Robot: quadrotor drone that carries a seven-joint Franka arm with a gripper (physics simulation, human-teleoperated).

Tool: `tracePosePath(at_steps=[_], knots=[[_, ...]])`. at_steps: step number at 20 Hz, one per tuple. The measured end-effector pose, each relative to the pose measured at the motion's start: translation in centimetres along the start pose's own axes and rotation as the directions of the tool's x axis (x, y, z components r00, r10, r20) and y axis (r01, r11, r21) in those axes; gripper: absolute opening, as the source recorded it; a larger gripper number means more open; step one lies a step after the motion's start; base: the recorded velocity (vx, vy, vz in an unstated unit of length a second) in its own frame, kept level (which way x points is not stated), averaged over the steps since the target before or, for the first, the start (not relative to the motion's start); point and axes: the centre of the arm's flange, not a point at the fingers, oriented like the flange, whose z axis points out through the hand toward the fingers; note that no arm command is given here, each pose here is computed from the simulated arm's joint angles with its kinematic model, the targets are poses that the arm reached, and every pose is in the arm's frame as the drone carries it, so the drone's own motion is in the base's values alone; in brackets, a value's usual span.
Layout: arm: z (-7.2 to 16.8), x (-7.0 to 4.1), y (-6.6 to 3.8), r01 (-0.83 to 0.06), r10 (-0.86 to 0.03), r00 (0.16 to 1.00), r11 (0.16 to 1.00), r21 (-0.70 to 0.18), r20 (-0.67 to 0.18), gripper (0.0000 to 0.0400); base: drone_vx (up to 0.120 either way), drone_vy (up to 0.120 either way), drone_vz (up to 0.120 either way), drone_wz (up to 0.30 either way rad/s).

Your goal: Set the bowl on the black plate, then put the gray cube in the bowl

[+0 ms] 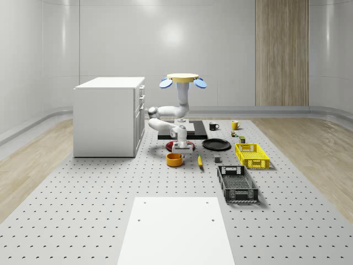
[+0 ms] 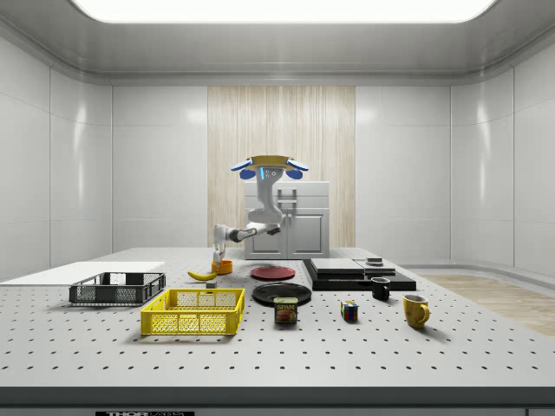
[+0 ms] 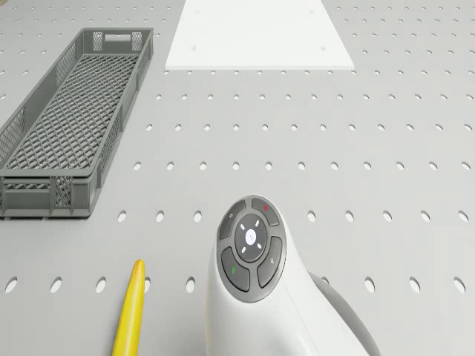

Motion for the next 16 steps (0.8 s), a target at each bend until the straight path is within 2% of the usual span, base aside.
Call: tracePosePath(at_steps=[2,7,13,16], knots=[[-0.7,0.0,0.0,0.000,0.000,1.000,1.000,0.000,0.000,0.0103,0.000,0.000,0.020,0.000],[-2.5,0.0,0.0,0.000,0.000,1.000,1.000,0.000,0.000,0.0101,-0.008,0.016,0.120,0.000],[-3.3,0.0,0.0,0.000,0.000,1.000,1.000,0.000,0.000,0.0100,-0.120,0.120,0.120,0.000],[-3.5,0.0,0.0,0.000,0.000,1.000,1.000,0.000,0.000,0.0100,-0.120,0.120,0.013,0.000]])
